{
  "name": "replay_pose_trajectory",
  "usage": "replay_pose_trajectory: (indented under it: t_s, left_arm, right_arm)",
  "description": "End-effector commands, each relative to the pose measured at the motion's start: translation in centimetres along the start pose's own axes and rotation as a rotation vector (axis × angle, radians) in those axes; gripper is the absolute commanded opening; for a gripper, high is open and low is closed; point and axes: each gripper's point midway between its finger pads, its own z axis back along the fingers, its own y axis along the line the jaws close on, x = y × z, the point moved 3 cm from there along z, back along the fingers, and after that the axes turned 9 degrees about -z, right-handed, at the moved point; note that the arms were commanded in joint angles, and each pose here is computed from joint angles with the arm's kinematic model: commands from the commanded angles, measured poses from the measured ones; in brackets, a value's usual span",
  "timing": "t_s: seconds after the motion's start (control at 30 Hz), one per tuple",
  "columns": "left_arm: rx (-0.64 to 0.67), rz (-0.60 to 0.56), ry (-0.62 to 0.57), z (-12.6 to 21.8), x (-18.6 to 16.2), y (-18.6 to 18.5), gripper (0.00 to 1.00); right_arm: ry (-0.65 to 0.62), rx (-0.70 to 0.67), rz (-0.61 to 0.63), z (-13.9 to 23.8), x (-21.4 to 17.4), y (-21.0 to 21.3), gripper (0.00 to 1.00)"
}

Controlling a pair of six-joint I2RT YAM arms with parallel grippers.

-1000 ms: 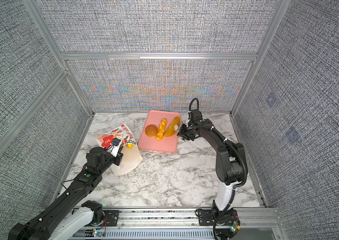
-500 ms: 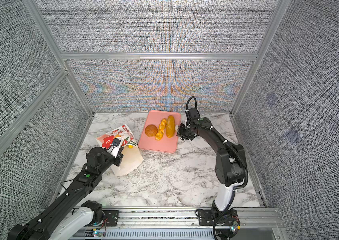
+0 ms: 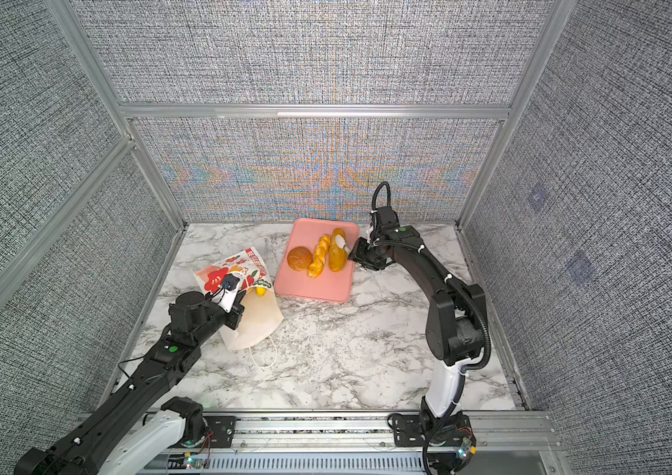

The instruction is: Take the fake bread out of the paper bag

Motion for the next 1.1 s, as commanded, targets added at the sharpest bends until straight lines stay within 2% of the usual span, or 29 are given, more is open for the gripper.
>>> replay_pose_trajectory:
  t_s: [0.0, 0.3, 0.6, 0.67, 0.73, 0.83, 1.07]
  left_arm:
    - [-0.002, 0.01, -0.033, 0.1, 0.8, 0.1, 0.0]
    - [-0.001, 0.005, -0.014, -0.1, 0.4, 0.1, 0.0]
    - [-0.006, 0.005, -0.011, -0.2, 0.4, 0.1, 0.0]
    - [-0.005, 0.005, -0.012, -0.2, 0.4, 0.1, 0.0]
    - [-0.006, 0.005, -0.012, -0.2, 0.4, 0.1, 0.0]
    - [-0.014, 0.006, -0.014, -0.2, 0.4, 0.0, 0.0]
    - [-0.014, 0.006, -0.011, -0.3, 0.3, 0.0, 0.0]
  right_arm:
    - [0.035, 0.017, 0.039, -0.2, 0.3, -0.1, 0.52]
    - [0.122, 0.001, 0.09, -2.3, 0.1, -0.9, 0.53]
    - [0.098, -0.004, 0.09, -2.1, -0.6, -1.3, 0.54]
    - [0.056, -0.006, 0.09, -1.9, -1.4, -1.7, 0.56]
    - [0.012, 0.017, 0.098, -1.7, -2.8, -2.0, 0.67]
    - [-0.035, 0.039, 0.084, -1.8, -4.4, -3.0, 0.75]
    - [-0.008, 0.043, 0.03, -4.6, -8.4, -5.9, 0.8]
